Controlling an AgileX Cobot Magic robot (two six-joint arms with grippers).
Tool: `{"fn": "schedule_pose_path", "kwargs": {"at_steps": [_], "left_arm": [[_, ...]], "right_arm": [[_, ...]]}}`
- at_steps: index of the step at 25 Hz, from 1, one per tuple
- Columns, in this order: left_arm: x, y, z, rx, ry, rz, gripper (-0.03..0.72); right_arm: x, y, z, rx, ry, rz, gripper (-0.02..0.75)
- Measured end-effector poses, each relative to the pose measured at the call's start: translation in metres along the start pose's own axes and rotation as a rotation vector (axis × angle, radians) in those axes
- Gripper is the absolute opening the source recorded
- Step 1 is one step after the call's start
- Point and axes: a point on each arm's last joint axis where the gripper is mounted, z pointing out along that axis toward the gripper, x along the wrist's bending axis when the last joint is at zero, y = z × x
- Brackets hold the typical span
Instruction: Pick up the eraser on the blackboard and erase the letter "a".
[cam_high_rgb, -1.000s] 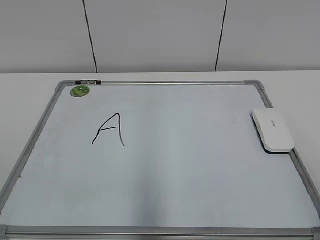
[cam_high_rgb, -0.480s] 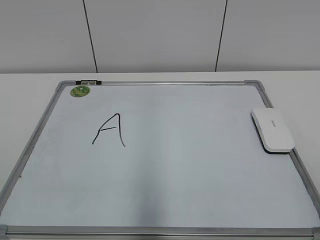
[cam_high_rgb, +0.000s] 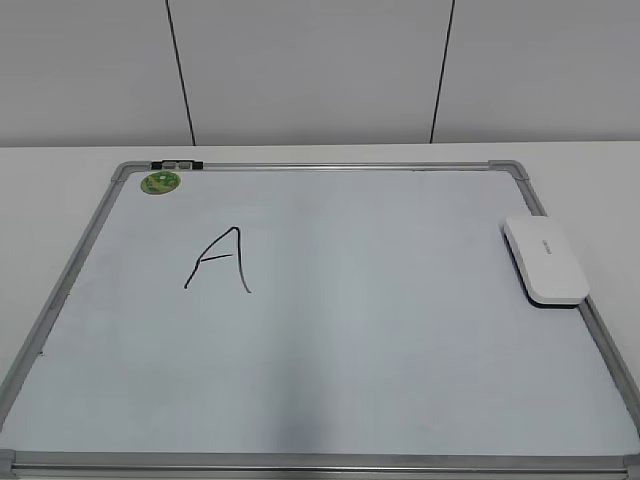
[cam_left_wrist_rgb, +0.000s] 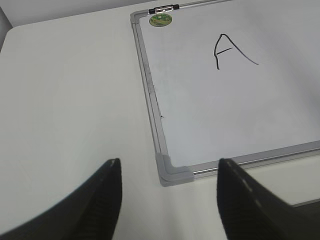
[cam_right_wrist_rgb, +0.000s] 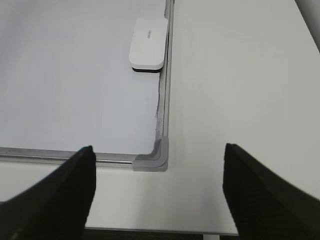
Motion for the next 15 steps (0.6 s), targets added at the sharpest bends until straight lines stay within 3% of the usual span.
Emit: {"fn": "schedule_pose_path", "kwargs": {"at_steps": [15], "left_arm": [[0.0000, 0.0000, 0.0000, 0.000, 0.000, 0.000, 0.441]], "right_arm": [[0.0000, 0.0000, 0.0000, 0.000, 0.000, 0.000, 0.587]]}}
